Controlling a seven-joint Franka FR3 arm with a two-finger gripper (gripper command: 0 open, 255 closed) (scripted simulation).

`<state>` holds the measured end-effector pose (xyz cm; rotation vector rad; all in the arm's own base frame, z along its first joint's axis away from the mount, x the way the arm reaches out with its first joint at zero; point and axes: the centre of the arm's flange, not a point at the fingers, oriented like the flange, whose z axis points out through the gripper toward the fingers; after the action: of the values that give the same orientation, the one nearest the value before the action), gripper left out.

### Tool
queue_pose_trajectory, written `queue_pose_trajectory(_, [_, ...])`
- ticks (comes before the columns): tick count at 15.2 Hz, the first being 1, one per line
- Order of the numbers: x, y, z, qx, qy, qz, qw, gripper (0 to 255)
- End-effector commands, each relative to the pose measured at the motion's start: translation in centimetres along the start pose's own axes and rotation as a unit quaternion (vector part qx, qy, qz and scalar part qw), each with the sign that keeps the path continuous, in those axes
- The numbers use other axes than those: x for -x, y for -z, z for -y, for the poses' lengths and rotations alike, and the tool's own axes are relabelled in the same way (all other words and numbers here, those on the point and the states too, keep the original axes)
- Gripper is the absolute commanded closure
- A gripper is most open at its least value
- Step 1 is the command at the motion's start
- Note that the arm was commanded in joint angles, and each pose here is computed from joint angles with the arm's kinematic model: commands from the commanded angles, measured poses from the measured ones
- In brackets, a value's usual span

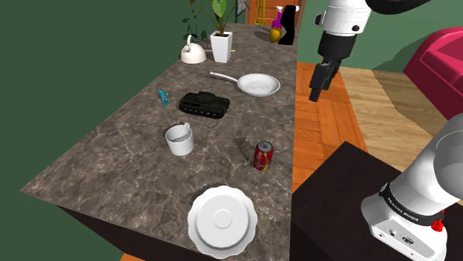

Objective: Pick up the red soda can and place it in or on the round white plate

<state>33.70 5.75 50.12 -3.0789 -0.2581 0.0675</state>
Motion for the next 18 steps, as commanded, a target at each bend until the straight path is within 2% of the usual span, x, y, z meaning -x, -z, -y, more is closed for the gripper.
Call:
queue_pose_trajectory(1, [-1.1, -2.2, 1.3, -0.002, 0.003, -0.003, 1.0, 0])
queue_pose_trajectory(15, [-7.2, -16.4, 10.9, -0.01, 0.029, -0.014, 0.9994, 0])
queue_pose_trajectory(18, [-7.5, -18.0, 11.4, -0.011, 0.03, -0.014, 0.9994, 0])
